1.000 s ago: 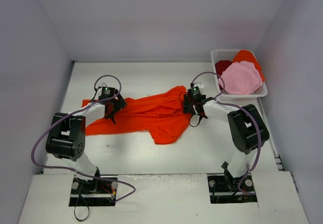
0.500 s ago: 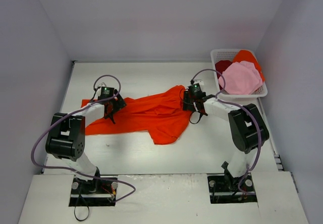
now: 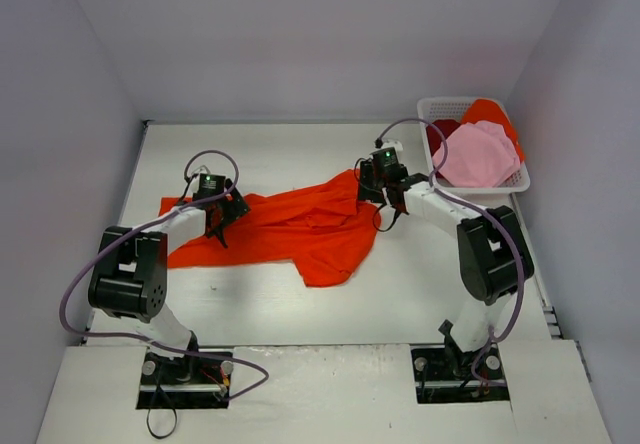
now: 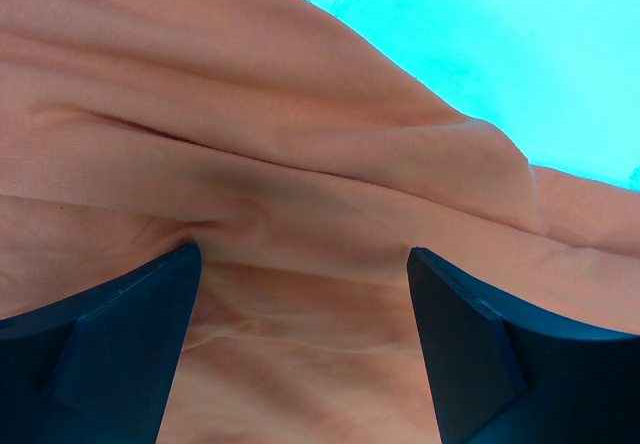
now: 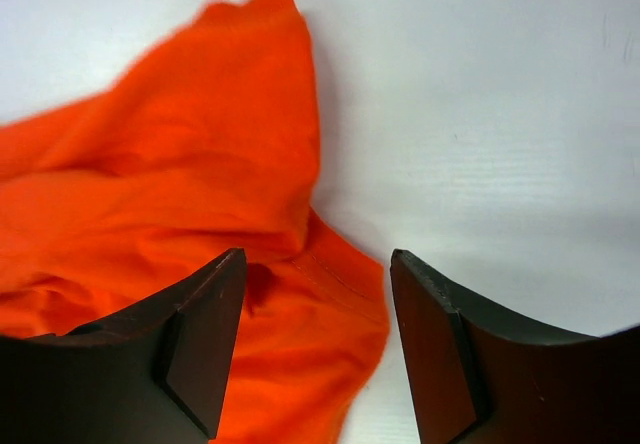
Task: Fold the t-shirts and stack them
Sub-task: Fold the tshirt
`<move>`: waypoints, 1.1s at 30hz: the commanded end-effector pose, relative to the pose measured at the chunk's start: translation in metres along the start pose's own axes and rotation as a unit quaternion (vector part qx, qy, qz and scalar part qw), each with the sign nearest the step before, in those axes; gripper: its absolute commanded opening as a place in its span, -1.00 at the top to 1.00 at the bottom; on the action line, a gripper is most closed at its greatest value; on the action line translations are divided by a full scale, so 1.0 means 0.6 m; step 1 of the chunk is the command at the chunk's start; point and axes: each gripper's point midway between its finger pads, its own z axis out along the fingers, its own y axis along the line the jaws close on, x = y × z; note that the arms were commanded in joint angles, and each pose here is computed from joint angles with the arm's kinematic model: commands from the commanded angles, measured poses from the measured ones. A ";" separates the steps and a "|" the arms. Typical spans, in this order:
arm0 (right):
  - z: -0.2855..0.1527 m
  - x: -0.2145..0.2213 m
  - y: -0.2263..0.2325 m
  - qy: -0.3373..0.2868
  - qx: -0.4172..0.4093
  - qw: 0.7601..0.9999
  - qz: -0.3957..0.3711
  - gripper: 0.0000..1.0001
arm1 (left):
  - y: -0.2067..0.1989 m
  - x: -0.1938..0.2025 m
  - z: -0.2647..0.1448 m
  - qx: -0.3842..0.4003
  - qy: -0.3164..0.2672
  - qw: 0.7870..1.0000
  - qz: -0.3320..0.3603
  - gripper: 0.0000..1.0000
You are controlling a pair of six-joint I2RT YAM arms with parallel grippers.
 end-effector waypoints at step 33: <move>0.045 -0.094 0.095 -0.038 -0.048 0.998 -0.008 1.00 | 0.008 0.011 0.008 -0.004 0.005 1.000 -0.006 -0.59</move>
